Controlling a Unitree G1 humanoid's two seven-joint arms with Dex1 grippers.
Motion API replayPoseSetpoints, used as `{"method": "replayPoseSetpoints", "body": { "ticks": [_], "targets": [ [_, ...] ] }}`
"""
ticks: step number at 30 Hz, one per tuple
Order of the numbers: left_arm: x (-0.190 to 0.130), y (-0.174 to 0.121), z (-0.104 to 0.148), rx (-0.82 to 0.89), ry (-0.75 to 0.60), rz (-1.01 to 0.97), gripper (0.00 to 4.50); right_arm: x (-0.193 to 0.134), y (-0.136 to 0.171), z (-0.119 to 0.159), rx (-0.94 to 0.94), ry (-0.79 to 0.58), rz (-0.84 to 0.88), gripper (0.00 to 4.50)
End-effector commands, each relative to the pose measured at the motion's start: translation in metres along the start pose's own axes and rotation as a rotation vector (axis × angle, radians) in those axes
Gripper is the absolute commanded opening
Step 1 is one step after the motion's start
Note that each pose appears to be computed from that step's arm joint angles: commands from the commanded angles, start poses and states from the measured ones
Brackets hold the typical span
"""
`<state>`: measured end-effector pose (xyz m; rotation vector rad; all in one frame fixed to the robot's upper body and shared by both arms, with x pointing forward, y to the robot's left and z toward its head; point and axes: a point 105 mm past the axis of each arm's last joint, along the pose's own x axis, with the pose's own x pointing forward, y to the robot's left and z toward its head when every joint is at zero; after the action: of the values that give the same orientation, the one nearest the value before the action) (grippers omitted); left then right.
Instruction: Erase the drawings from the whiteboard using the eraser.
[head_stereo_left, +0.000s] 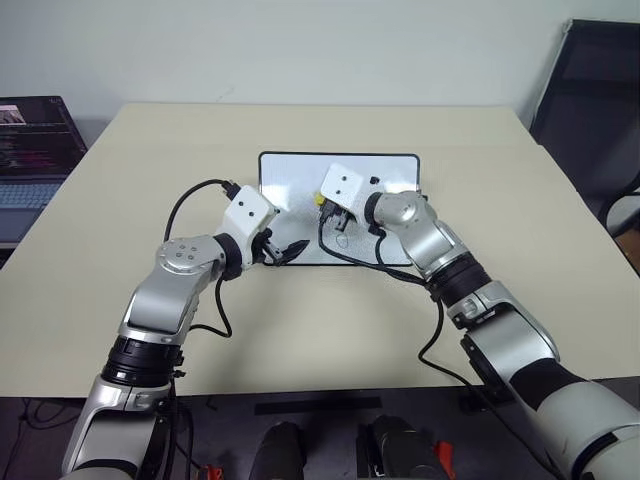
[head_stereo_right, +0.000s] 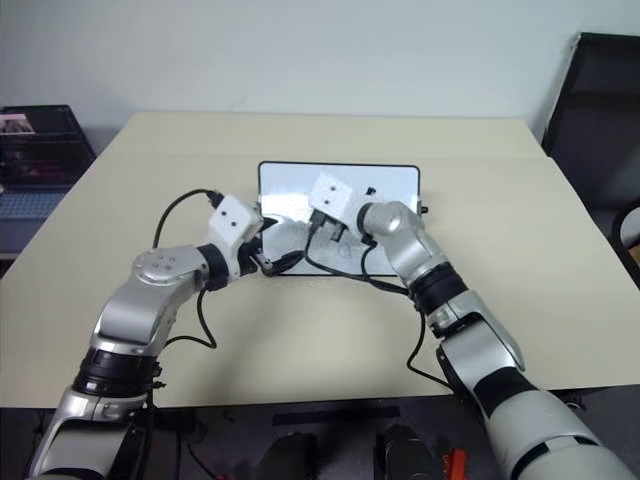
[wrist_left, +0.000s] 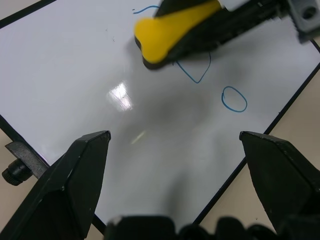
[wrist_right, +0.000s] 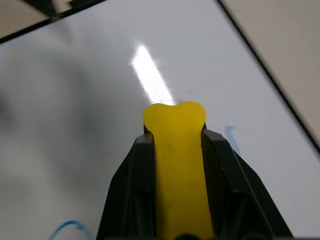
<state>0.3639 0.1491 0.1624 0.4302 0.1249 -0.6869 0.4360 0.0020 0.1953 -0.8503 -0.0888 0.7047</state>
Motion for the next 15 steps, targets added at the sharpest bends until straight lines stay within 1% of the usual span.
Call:
{"method": "replayPoseSetpoints", "body": {
  "ticks": [1, 5, 10, 14, 15],
  "targets": [
    [-0.002, 0.001, 0.019, 0.046, -0.052, -0.001, 4.50, -0.005, -0.029, 0.007, -0.044, -0.014, -0.114, 0.90],
    [-0.002, 0.001, 0.019, 0.045, -0.053, -0.002, 4.50, -0.004, -0.022, -0.002, -0.041, 0.015, -0.070, 0.89],
    [-0.002, 0.000, 0.018, 0.045, -0.053, -0.006, 4.50, -0.007, 0.002, -0.015, -0.031, 0.059, 0.078, 0.89],
    [-0.001, 0.000, 0.018, 0.047, -0.054, -0.012, 4.50, -0.009, -0.006, -0.012, -0.024, 0.048, 0.034, 0.89],
    [0.000, 0.000, 0.018, 0.048, -0.054, -0.013, 4.50, -0.009, -0.015, -0.011, -0.024, 0.043, -0.011, 0.89]
  ]
}}
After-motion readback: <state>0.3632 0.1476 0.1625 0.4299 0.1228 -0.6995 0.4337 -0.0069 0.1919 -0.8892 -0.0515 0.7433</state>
